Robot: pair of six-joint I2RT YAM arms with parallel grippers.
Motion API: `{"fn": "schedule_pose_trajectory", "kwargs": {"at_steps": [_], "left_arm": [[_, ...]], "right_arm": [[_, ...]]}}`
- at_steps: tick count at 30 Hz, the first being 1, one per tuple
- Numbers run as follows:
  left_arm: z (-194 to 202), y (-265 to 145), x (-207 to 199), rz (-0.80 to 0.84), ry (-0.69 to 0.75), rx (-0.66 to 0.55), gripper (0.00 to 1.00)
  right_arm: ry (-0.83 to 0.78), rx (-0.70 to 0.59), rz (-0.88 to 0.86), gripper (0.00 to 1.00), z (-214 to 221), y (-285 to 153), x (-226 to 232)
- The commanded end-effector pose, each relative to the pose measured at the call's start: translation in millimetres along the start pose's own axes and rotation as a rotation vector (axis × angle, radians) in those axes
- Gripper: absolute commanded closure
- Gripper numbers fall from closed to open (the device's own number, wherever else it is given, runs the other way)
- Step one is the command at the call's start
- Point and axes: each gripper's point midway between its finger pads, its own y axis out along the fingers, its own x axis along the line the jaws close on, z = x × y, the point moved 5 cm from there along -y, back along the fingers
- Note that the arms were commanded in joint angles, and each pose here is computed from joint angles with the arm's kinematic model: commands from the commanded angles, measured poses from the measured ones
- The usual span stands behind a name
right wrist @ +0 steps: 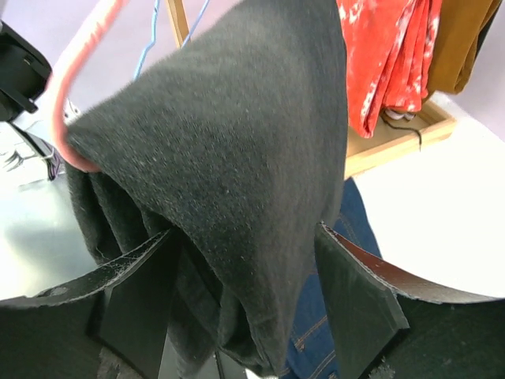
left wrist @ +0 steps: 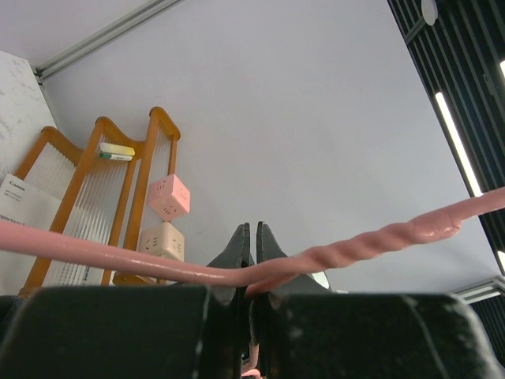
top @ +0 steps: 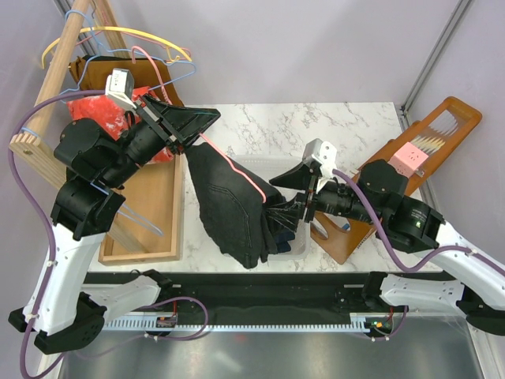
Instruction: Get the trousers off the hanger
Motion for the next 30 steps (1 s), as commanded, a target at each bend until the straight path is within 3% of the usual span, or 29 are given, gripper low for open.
{"fn": "schedule_pose_trajectory", "kwargs": {"at_steps": [1, 9, 30], "left_arm": [[-8.5, -15.8, -39.4, 0.142, -0.032, -0.039, 0.98], [-7.7, -14.2, -36.3, 0.133, -0.039, -0.036, 0.98], [-8.1, -13.2, -35.3, 0.134, -0.041, -0.039, 0.98]], "right_arm": [[-0.05, -0.104, 0.001, 0.25, -34.7, -12.4, 2.8], [-0.052, -0.132, 0.01, 0.23, -49.0, -30.7, 6.9], [-0.018, -0.091, -0.093, 0.29, -41.4, -1.3, 13.9]]}}
